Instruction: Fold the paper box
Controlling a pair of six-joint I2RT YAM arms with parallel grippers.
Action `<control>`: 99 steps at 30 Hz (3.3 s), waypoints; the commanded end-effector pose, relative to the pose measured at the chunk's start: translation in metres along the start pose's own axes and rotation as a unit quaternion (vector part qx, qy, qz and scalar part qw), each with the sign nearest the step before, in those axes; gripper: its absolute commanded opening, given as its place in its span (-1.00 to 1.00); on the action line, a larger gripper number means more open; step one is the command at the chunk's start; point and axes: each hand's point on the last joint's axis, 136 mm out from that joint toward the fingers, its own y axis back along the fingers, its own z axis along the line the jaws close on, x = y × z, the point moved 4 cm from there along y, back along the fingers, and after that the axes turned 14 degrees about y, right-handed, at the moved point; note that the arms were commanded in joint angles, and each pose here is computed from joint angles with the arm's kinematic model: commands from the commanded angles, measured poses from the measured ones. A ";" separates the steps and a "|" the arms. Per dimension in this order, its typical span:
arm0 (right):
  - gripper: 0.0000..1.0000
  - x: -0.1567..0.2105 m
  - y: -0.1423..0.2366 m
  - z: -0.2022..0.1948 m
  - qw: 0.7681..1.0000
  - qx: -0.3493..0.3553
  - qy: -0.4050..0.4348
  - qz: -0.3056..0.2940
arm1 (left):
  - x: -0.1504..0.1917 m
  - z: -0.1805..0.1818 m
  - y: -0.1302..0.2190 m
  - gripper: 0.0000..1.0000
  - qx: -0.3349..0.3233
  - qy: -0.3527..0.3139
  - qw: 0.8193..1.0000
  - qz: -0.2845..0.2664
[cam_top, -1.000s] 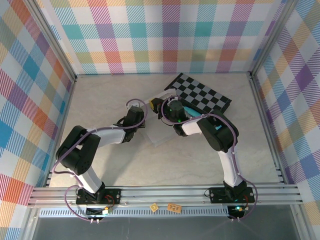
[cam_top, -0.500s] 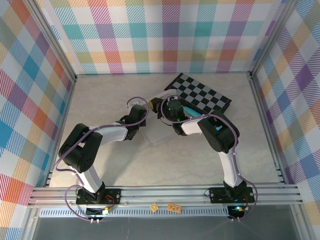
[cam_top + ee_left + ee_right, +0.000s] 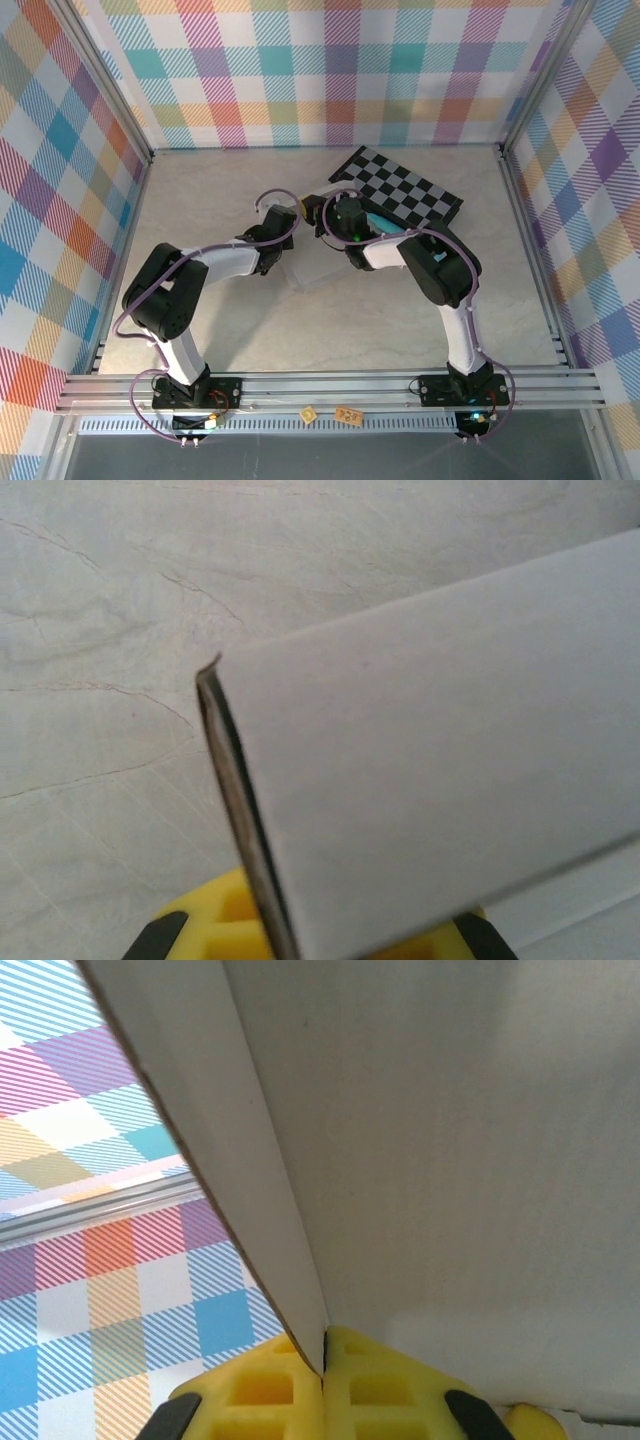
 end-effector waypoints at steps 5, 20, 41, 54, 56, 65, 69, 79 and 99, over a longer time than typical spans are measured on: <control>-0.06 0.014 0.030 0.010 0.997 0.070 0.016 0.033 | 0.019 0.027 0.006 -1.00 -0.071 -0.081 0.993 0.051; 0.22 -0.076 0.142 0.107 0.951 0.262 0.165 0.014 | -0.036 0.001 0.044 -1.00 0.043 -0.141 0.981 0.129; 0.08 -0.094 0.109 0.067 0.907 0.350 0.190 0.138 | -0.048 -0.018 0.074 -1.00 0.101 -0.139 0.971 0.164; 0.10 -0.084 0.097 0.047 0.905 0.351 0.182 0.155 | -0.052 -0.025 0.077 -1.00 0.111 -0.142 0.971 0.160; 0.10 -0.080 0.096 0.046 0.906 0.350 0.180 0.156 | -0.052 -0.026 0.077 -1.00 0.112 -0.142 0.970 0.160; -0.12 -0.066 0.077 0.059 0.922 0.313 0.158 0.160 | -0.053 -0.028 0.076 -1.00 0.118 -0.140 0.970 0.160; -0.27 -0.070 0.076 0.071 0.928 0.302 0.166 0.143 | -0.053 -0.028 0.077 -1.00 0.118 -0.142 0.970 0.159; 0.14 -0.070 0.133 0.086 0.919 0.292 0.251 0.083 | -0.056 -0.026 0.079 -1.00 0.107 -0.135 0.972 0.161; 0.02 -0.046 0.150 -0.020 0.894 0.347 0.257 0.120 | -0.059 -0.028 0.082 -1.00 0.109 -0.135 0.971 0.163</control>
